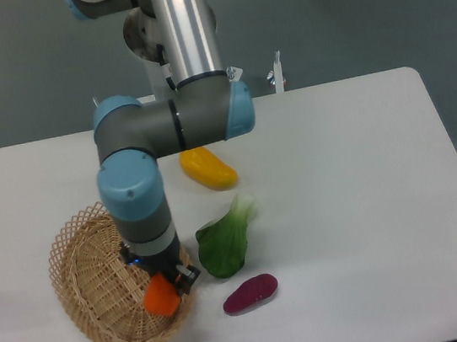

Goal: Place the orange in the basket

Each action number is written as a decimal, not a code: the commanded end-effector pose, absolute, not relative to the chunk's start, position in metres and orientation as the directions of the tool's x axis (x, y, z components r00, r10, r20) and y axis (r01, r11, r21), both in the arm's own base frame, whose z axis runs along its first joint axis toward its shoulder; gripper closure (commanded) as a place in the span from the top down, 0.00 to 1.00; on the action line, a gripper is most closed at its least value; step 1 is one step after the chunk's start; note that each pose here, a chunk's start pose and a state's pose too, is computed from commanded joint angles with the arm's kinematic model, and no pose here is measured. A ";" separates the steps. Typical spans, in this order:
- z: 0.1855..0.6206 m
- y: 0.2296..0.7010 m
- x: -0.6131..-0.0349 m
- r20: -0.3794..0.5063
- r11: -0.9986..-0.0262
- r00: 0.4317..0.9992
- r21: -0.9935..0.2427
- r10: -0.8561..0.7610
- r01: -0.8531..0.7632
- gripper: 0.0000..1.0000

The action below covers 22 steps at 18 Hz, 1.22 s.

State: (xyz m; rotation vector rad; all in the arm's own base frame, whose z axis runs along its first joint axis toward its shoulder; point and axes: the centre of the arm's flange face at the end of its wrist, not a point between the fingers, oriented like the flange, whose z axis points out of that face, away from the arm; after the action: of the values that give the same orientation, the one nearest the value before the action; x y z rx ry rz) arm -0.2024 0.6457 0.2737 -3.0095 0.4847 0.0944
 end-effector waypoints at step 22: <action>0.309 0.525 -0.394 -0.142 -0.975 0.971 -0.086 -0.193 -0.207 1.00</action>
State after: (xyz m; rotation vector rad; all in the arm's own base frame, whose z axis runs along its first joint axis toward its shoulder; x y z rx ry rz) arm -0.3945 0.5250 0.3091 -3.0184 0.3072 0.2028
